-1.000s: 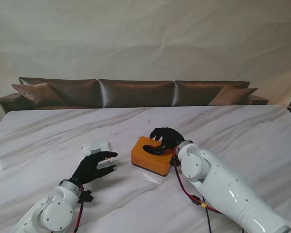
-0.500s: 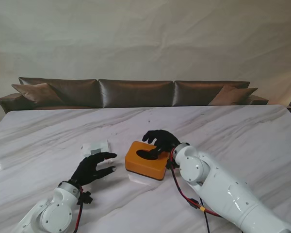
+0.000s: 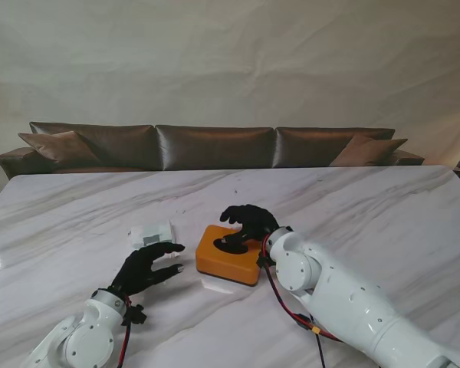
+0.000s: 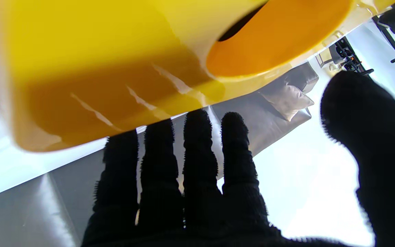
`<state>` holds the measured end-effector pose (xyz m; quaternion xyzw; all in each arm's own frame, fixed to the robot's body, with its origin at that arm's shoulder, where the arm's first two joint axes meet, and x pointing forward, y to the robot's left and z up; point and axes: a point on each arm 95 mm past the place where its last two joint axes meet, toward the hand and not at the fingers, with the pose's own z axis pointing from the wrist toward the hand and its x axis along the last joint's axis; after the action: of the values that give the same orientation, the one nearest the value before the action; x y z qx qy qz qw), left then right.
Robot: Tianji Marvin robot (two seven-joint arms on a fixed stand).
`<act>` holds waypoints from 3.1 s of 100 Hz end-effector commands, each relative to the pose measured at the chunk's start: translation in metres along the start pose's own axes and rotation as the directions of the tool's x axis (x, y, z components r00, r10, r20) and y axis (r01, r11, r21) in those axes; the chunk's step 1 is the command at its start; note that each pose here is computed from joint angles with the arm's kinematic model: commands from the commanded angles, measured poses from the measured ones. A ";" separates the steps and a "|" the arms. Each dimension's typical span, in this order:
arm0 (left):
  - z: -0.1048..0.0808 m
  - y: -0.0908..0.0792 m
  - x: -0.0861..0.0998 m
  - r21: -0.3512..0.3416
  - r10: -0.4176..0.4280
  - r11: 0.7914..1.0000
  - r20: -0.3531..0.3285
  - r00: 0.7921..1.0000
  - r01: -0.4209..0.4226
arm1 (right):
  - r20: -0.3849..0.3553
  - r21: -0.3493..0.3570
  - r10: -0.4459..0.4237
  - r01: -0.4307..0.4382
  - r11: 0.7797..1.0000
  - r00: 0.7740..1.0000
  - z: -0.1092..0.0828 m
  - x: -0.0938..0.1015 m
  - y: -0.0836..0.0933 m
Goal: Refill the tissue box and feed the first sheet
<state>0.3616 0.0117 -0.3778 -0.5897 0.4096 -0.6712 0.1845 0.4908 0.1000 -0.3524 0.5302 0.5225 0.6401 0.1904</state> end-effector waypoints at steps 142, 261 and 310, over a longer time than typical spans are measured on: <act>-0.009 0.003 0.010 -0.002 -0.008 1.000 0.001 1.000 0.008 | -0.116 0.001 0.063 -0.063 0.998 0.991 -0.037 0.040 0.005; -0.018 0.010 0.008 0.008 -0.041 0.999 -0.030 0.999 0.041 | -0.060 0.036 -0.198 0.201 0.979 0.978 -0.087 0.061 -0.019; -0.015 0.008 0.013 0.005 -0.043 0.999 -0.036 0.998 0.043 | -0.083 0.071 -0.281 0.287 0.955 0.956 -0.083 0.058 -0.032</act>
<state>0.3421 0.0056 -0.3773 -0.5859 0.3958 -0.6866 0.1692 0.3886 0.1201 -0.3391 0.4364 0.6137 0.6122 0.2413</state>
